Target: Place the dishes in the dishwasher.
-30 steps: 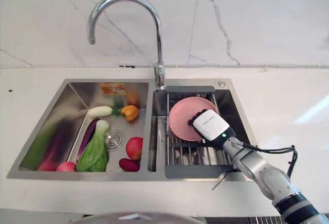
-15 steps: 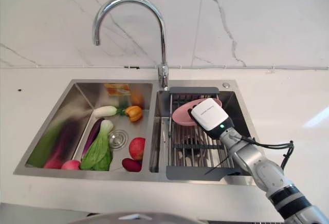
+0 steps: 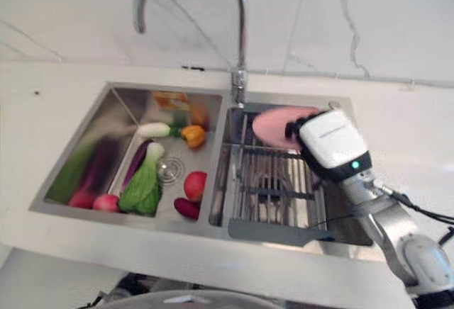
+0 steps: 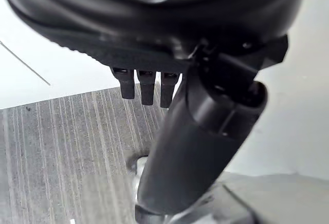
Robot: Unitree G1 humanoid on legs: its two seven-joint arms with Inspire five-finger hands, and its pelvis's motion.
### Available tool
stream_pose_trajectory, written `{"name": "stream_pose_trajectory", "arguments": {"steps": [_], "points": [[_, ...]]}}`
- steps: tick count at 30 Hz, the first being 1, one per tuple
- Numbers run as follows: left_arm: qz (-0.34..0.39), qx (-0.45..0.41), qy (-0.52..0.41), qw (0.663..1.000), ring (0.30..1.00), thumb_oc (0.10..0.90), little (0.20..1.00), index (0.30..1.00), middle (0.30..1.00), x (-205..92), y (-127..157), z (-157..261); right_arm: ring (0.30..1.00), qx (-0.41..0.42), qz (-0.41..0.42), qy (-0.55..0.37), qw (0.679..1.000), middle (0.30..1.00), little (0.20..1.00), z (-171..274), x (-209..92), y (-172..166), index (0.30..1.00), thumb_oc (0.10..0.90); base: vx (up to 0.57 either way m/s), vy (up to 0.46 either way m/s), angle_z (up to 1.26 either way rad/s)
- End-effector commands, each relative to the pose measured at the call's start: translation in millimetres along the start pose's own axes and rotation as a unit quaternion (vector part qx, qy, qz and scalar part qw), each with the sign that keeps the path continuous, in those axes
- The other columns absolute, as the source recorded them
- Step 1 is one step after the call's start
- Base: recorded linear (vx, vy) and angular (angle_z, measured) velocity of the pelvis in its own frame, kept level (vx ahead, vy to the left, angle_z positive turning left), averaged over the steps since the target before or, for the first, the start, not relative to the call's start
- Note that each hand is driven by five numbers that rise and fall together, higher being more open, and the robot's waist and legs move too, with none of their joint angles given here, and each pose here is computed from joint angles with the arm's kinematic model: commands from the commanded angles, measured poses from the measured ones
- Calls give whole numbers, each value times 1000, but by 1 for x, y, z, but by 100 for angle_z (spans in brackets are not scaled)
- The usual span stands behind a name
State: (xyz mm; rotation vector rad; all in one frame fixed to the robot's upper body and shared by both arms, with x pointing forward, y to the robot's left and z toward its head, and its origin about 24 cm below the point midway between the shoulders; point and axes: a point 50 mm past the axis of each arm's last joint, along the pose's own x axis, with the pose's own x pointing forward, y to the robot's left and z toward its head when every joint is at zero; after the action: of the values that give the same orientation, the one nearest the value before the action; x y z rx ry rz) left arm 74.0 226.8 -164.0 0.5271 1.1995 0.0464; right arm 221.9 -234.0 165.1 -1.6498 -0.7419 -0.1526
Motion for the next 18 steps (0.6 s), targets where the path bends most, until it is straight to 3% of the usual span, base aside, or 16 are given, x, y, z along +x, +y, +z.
{"name": "stream_pose_trajectory", "arguments": {"steps": [1,5,8,12,14,18], "points": [[19,28,-26,999,900,800,900,900,900,6,15,17,300,-75,-223,-12,972,300,300,-18,29,-87,300,400,-90,456,-203],[16,53,-36,998,900,800,900,900,900,8,26,20,300,-113,-244,-19,963,300,300,-17,32,-107,300,400,-251,387,-117],[26,49,-13,998,900,800,900,900,900,7,34,8,300,-100,-242,-48,964,300,300,-13,43,-108,300,400,-235,218,-242],[28,3,10,1000,900,800,900,900,900,6,37,-4,300,-116,-184,-61,974,300,300,-16,44,-99,300,400,-167,110,-140],[14,8,15,1000,900,800,900,900,900,5,30,-6,300,-166,-118,-21,979,300,300,-39,40,-93,300,400,-260,83,-112],[16,-27,23,999,900,800,900,900,900,4,26,-9,300,-177,-94,1,980,300,300,-47,37,-83,300,400,-61,-94,-85]]}}
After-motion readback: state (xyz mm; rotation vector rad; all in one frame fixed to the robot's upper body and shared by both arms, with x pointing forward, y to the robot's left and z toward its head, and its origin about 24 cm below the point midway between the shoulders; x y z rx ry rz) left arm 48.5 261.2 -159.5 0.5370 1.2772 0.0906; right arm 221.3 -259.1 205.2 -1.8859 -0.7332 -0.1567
